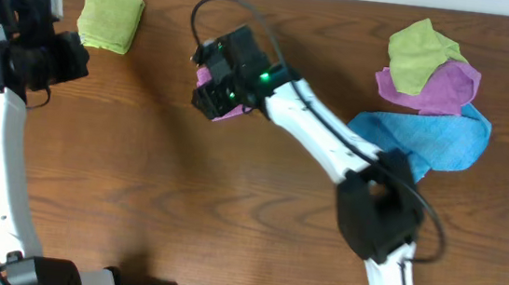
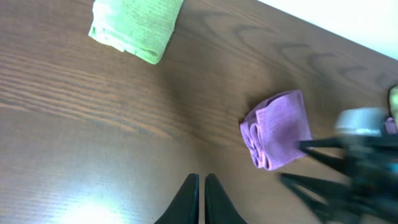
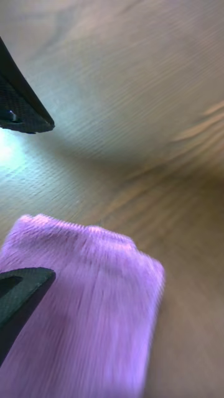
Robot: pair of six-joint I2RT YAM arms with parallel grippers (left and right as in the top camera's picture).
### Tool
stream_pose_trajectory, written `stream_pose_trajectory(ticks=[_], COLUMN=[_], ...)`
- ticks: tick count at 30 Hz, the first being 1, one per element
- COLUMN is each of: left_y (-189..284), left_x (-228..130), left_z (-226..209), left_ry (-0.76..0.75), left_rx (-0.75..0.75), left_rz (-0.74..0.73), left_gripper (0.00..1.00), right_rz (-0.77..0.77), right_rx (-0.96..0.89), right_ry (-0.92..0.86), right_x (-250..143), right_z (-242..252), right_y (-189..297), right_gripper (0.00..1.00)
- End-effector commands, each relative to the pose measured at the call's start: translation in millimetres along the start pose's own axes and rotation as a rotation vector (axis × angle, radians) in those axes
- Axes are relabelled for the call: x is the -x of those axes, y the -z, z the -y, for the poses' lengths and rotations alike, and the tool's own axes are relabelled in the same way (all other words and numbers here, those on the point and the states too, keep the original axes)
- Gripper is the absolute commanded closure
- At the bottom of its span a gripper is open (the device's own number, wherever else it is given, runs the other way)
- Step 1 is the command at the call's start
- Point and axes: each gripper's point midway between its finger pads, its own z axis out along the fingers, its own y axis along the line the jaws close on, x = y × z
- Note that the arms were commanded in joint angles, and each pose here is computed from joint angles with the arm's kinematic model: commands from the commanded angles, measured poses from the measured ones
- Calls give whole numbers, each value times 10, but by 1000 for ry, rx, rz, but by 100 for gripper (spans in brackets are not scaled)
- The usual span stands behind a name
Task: Fold the cloth
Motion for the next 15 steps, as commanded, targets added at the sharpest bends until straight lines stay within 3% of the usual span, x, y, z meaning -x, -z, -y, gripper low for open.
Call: stream_pose_trajectory(ticks=[1,4,8,10,15], left_y=[-213,-467,-788,-920,-1169], left_x=[-221,-500,-819,-982,-1146], left_z=[-62,60,96,138,379], left_ry=[10,35,68,43,-101], left_rx=[-22,-158,-214,-186,-47], left_rz=[-61,-110,-142,-172,-181], left_gripper=[89,77,77,77,73], right_rz=[137,140,99,75,103], right_rx=[-128,-277,-411,-470,-700], right_ry=[25,-3,-125,-214,-356], right_x=[425,385,91,-124,-720], right_z=[89,273,439,457,347], right_y=[782,1341,2039,2374,3389], right_gripper=[29,23,20,13,10])
